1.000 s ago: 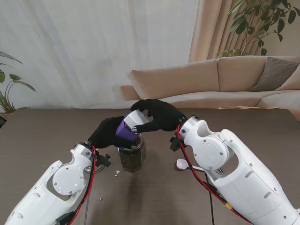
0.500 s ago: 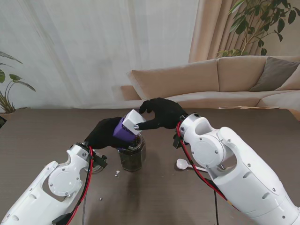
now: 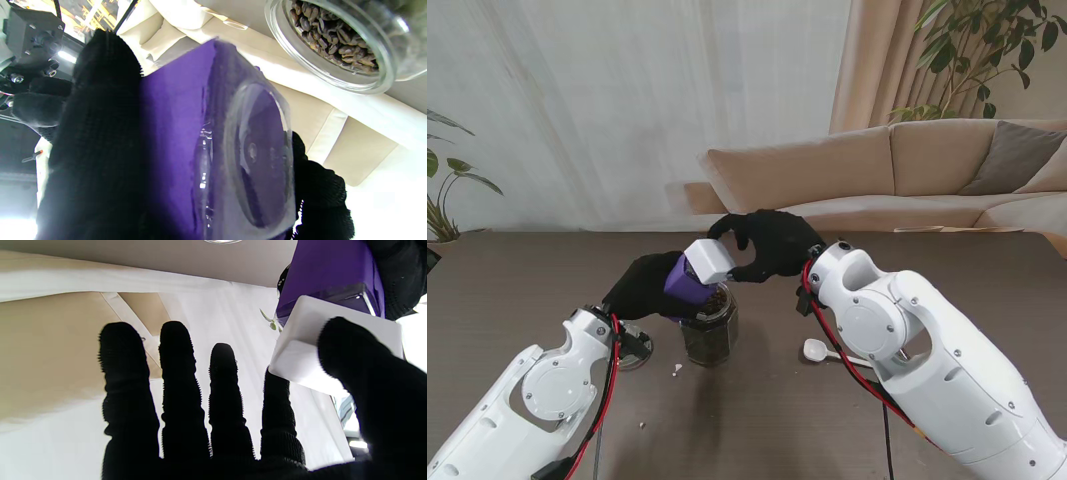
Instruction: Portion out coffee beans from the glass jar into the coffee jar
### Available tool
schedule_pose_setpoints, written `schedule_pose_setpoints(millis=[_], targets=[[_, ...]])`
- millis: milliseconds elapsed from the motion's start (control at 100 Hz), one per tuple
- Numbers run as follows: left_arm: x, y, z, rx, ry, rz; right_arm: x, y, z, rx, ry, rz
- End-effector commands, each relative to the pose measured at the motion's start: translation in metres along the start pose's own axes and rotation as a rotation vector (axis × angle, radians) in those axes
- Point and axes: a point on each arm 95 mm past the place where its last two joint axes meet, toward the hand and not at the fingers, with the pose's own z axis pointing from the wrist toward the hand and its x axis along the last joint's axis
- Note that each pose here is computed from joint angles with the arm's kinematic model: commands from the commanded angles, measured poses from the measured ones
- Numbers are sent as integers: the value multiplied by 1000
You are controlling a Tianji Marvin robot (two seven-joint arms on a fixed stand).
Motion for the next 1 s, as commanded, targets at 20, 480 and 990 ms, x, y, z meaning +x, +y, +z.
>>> schedule_pose_setpoints(millis=[20,480,990], targets=[[7,0,-1,-16,16,0,-3,-6,1,12,-1,-26],[7,-4,-7,-36,-1,19,-14,2,-11,-24,-54,92],[9,-3,-8,-49,-6,17,8,-13,-7,22,-61,34]])
